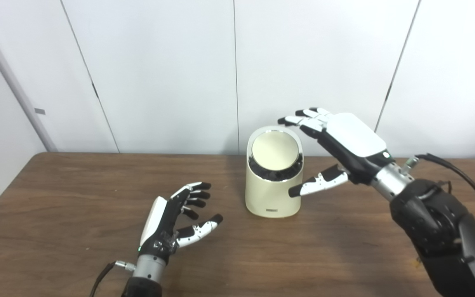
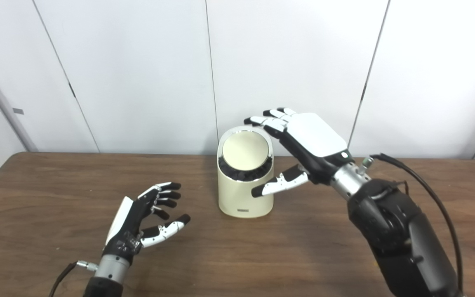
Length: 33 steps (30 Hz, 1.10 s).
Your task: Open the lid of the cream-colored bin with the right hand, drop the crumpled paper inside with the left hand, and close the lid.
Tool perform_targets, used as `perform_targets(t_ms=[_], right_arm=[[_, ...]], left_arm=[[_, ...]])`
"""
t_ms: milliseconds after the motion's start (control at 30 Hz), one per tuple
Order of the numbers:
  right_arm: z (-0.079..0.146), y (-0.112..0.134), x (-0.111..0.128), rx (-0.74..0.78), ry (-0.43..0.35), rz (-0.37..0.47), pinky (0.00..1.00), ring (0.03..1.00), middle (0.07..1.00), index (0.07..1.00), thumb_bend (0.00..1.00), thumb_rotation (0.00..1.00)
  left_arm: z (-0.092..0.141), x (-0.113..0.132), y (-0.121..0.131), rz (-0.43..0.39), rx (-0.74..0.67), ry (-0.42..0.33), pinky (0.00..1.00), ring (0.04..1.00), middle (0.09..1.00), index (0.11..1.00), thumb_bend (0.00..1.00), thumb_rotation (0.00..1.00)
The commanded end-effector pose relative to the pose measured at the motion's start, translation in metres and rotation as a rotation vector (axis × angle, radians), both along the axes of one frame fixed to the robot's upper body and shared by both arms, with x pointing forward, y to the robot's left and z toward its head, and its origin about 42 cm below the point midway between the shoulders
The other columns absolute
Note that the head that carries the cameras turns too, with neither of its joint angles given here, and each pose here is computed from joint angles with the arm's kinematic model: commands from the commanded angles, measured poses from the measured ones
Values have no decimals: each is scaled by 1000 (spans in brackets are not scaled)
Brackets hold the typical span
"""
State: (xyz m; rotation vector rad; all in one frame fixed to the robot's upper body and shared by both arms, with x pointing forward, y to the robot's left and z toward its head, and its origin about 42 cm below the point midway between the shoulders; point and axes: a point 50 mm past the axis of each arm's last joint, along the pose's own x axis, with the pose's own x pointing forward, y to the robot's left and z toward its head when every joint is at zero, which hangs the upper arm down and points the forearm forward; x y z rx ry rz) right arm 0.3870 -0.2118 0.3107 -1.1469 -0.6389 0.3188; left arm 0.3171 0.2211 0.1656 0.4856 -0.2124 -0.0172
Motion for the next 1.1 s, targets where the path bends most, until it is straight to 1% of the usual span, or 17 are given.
perform_targets(t_ms=[0,100,200,267,300,367,500,567,700,833,933,1067], right_arm=[[10,-9,-1,102,-6,-2,744,863,891,907,807,438],[-6,-20,-6,205,92,-37,752,891,945,941,842,414],[-23,-29,-10,272,124,-52,768,903,954,944,848,352],[-34,-34,-12,295,138,-65,752,879,933,940,873,393],[-41,-37,-14,302,148,-81,750,869,927,949,889,431],[-53,-41,-18,312,162,-105,740,857,921,955,895,467],[-72,-43,-26,345,191,-155,743,859,923,951,884,469],[-79,-44,-29,365,206,-167,747,867,926,950,882,450],[-93,-44,-33,393,223,-173,746,864,919,945,867,391],[-103,-43,-35,418,262,-186,769,878,929,949,852,360],[-108,-40,-38,433,288,-195,779,885,937,957,844,365],[-110,-34,-41,441,301,-207,794,893,939,955,843,372]], left_arm=[[14,4,-1,-10,-5,-68,557,687,729,781,622,185],[15,5,0,-15,-13,-79,553,688,733,784,618,161],[17,6,1,-20,-19,-89,554,688,732,784,618,150],[18,7,1,-22,-16,-92,554,686,734,786,620,162],[19,8,1,-22,-13,-94,557,687,735,788,621,171],[20,8,1,-23,-9,-98,561,688,735,789,622,181],[22,10,2,-30,-8,-104,568,692,736,790,619,179],[23,11,2,-35,-15,-108,566,690,737,791,620,172],[23,12,1,-47,-22,-114,564,686,740,793,636,174],[23,13,1,-56,-14,-126,567,687,745,795,650,197],[22,15,1,-73,-12,-146,561,696,769,795,663,196],[23,16,4,-116,-34,-175,563,736,826,822,698,207]])
